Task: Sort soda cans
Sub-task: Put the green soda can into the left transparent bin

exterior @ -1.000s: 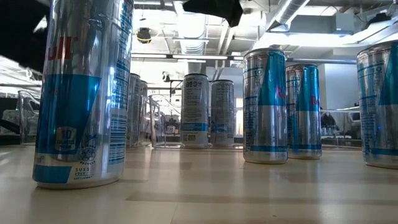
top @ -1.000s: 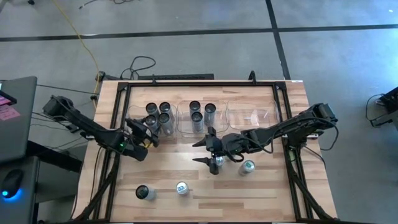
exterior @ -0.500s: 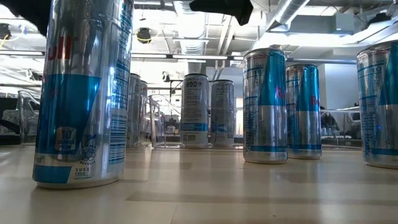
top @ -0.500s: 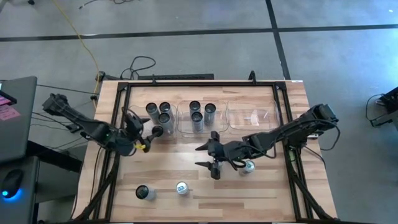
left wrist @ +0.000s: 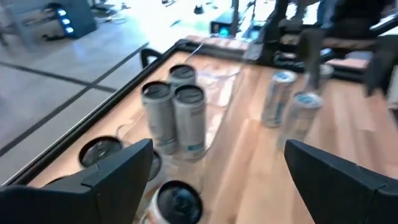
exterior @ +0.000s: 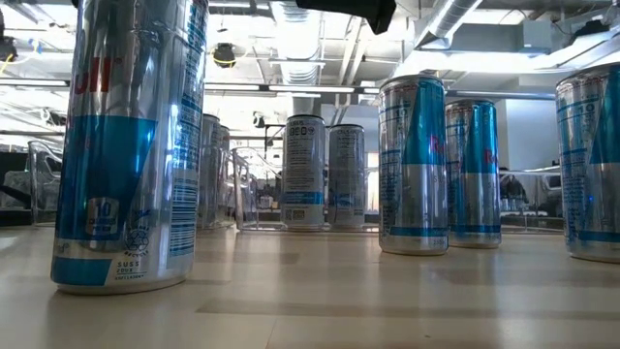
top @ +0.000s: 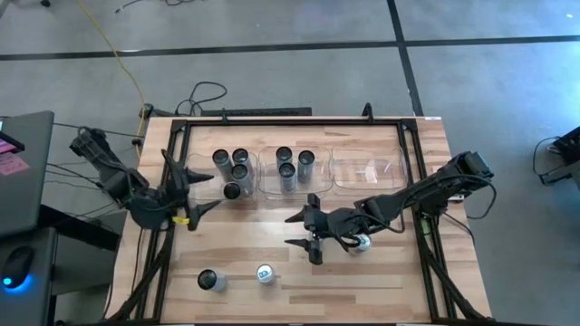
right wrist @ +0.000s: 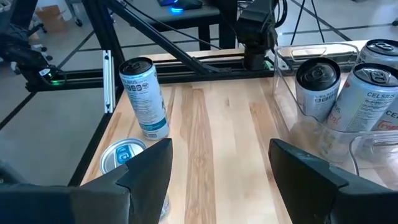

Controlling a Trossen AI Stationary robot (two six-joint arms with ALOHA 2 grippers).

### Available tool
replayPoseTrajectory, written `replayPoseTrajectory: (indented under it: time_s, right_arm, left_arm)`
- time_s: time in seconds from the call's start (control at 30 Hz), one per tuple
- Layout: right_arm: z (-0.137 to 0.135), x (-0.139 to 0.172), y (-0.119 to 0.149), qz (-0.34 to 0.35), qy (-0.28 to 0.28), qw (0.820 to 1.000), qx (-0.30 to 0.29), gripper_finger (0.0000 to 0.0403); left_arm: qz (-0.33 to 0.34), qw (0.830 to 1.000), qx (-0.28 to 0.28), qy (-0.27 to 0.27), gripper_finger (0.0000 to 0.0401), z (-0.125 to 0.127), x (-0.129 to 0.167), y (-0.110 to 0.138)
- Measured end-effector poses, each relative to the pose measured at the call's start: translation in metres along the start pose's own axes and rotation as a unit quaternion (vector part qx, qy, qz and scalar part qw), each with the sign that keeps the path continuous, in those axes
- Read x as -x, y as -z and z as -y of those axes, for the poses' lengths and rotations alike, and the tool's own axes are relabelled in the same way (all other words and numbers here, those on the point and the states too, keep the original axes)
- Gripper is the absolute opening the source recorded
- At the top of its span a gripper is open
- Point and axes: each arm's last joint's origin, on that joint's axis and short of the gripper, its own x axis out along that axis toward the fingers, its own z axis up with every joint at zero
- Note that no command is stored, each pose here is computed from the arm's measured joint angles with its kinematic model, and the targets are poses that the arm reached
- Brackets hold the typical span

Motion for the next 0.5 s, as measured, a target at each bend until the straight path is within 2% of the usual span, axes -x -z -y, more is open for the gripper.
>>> replayPoseTrajectory:
  time_s: [0.13,0.3,0.5]
  right_arm:
    - [0.0,0.0,0.0,-0.001,0.001,1.0,0.003,0.0286]
    - [0.003,-0.001,-0.001,0.001,0.005,1.0,0.014,0.0286]
    - [0.009,-0.003,-0.005,0.015,0.012,1.0,0.003,0.0286]
  left_arm:
    - [0.016,1.0,-0.003,0.004,0.0359,0.002,0.006,-0.003]
    - [0.035,0.998,-0.017,-0.04,0.0359,0.005,0.002,0.01]
    - [0.039,0.995,0.016,-0.087,0.0359,0.011,-0.012,0.024]
